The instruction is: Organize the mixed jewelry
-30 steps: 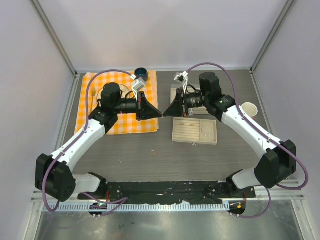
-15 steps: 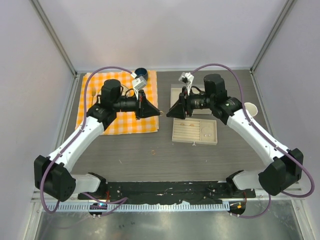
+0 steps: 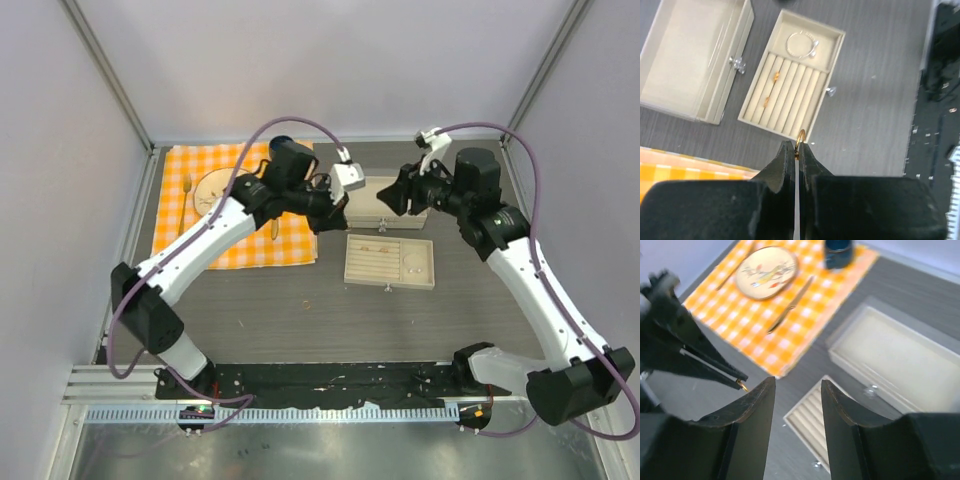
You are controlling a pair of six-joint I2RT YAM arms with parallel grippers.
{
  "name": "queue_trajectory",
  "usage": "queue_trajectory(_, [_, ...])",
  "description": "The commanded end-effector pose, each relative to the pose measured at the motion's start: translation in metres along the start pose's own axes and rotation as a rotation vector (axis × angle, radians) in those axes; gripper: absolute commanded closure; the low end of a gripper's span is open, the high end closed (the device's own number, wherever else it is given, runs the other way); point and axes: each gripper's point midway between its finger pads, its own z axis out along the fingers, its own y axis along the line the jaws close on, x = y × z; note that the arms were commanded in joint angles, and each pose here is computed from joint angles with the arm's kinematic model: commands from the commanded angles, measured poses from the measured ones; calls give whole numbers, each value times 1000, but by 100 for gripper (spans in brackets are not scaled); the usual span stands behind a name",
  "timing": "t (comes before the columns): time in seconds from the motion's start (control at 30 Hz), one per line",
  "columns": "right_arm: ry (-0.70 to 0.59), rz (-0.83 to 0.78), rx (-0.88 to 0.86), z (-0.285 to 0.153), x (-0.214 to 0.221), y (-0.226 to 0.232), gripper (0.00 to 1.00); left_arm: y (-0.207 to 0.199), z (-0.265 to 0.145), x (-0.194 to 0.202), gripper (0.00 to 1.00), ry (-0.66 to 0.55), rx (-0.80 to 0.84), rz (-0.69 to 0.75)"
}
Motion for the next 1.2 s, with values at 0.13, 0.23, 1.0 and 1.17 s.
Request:
queue_trajectory(0.13, [-128, 46, 517, -60, -19, -90, 52, 21, 44, 44, 100, 334, -112, 272])
queue_trajectory(0.23, [-157, 76, 632, -81, -18, -110, 52, 25, 65, 53, 100, 393, -94, 324])
queue_trajectory(1.0, [-91, 174, 844, -124, 27, -163, 55, 38, 156, 83, 100, 549, 22, 603])
queue_trajectory(1.17, [-69, 186, 841, -122, 38, -166, 55, 30, 173, 87, 100, 533, 38, 614])
